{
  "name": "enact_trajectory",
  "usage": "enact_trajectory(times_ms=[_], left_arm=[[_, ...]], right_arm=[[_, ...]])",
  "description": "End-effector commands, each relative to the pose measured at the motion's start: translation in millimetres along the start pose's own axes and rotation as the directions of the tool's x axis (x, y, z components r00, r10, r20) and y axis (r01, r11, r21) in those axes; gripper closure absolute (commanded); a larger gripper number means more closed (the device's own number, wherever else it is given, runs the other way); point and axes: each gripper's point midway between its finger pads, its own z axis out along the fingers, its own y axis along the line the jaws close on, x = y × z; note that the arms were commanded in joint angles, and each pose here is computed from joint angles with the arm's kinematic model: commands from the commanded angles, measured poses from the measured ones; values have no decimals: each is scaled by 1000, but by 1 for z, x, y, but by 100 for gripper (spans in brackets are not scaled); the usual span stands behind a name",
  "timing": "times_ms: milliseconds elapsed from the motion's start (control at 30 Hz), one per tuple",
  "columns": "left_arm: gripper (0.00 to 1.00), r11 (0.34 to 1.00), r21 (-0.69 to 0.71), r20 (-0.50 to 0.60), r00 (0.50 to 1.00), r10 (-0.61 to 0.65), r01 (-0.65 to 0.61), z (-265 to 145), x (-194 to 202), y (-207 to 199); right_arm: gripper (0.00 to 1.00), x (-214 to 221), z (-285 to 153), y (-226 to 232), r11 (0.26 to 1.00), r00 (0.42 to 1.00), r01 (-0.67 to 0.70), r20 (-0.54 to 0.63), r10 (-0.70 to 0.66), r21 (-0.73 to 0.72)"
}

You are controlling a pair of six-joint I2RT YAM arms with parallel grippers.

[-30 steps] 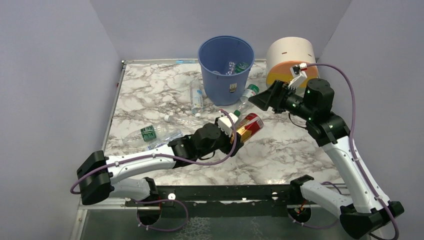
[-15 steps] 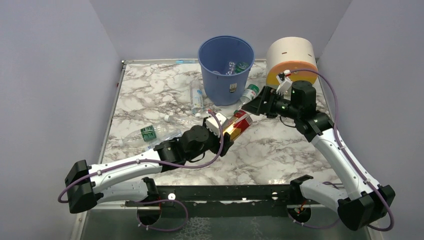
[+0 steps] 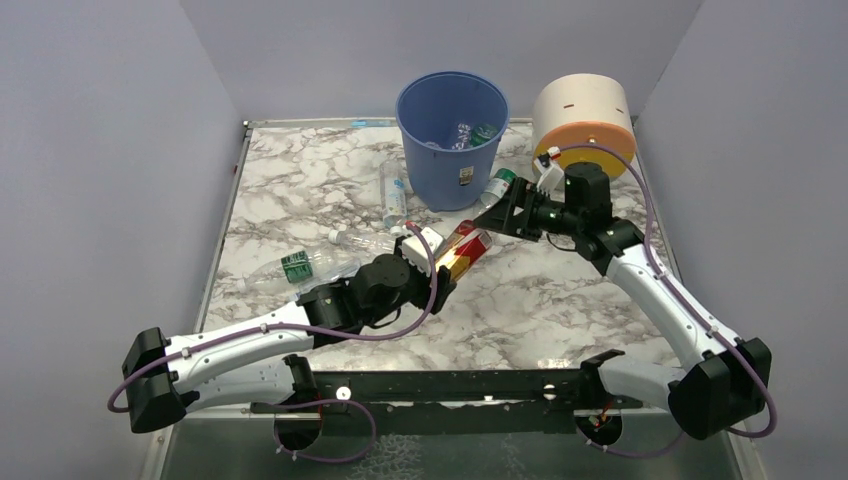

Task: Put the plastic bottles in the bin
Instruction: Pick up the plastic bottle at the center of the board.

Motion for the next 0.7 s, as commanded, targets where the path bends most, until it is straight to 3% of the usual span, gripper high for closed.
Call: enact_trajectory(times_ms=[0,333,400,667], left_arm=[[65,999,-43,12,1000,11,-11,-1,0,10],[65,999,-43,13,1000,16,-15,3,1,9],[65,999,-39,7,1000,17,-17,4,2,8],[65,999,-25,-8,1000,20,-20,14,7,3]], right_arm=[[8,6,7,9,997,999,-16,-37,13,-79],[7,21,17,1,991,994,-73,-93,63,-109],[0,23,18,0,990,993,-80,-96,69,-113],[1,28,20,-2,988,991,-94,-108,81,-123]])
